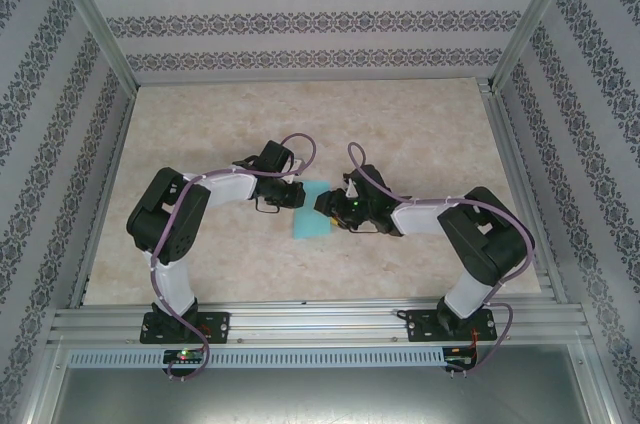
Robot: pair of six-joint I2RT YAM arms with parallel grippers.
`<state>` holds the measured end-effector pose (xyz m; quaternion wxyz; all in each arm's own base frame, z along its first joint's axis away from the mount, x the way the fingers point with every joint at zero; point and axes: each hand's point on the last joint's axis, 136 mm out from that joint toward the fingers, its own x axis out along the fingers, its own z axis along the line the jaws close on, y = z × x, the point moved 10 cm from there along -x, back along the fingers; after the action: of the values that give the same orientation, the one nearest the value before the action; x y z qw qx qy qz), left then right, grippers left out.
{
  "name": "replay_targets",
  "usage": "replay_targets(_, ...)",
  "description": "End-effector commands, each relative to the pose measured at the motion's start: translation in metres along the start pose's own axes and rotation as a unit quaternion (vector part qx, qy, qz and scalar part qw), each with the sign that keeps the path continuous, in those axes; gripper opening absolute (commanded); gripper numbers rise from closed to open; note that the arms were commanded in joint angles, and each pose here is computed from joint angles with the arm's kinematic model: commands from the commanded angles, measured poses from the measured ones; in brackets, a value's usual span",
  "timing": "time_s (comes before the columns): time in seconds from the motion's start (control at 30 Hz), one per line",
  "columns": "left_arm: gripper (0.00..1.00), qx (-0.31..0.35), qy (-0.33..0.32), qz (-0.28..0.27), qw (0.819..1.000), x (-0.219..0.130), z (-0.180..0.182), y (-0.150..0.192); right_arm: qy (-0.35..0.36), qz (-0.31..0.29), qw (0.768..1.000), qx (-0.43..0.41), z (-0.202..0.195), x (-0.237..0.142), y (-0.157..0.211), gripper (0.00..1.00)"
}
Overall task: Fold a paper plane with a square sheet of paper (pick it up from the middle)
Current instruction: Third fold the triangle at the center of the table.
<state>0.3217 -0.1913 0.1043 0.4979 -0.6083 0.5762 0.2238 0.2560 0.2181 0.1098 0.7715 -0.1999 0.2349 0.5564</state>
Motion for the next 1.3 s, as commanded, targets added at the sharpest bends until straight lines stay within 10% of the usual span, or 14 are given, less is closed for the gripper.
replay_targets(0.0, 0.18, -0.021, -0.007, 0.029, 0.999, -0.007, 0.007, 0.016, 0.013, 0.009, 1.000, -0.007, -0.002, 0.002, -0.007, 0.41)
replay_targets(0.53, 0.41, 0.055, 0.069, -0.032, 0.996, -0.072, -0.039, 0.032, 0.033, 0.047, 0.998, -0.033, -0.004, 0.008, -0.012, 0.15)
replay_targets(1.27, 0.62, 0.328, -0.186, -0.057, 0.925, -0.018, -0.142, 0.116, 0.026, 0.063, 0.998, -0.013, -0.004, 0.010, -0.015, 0.13)
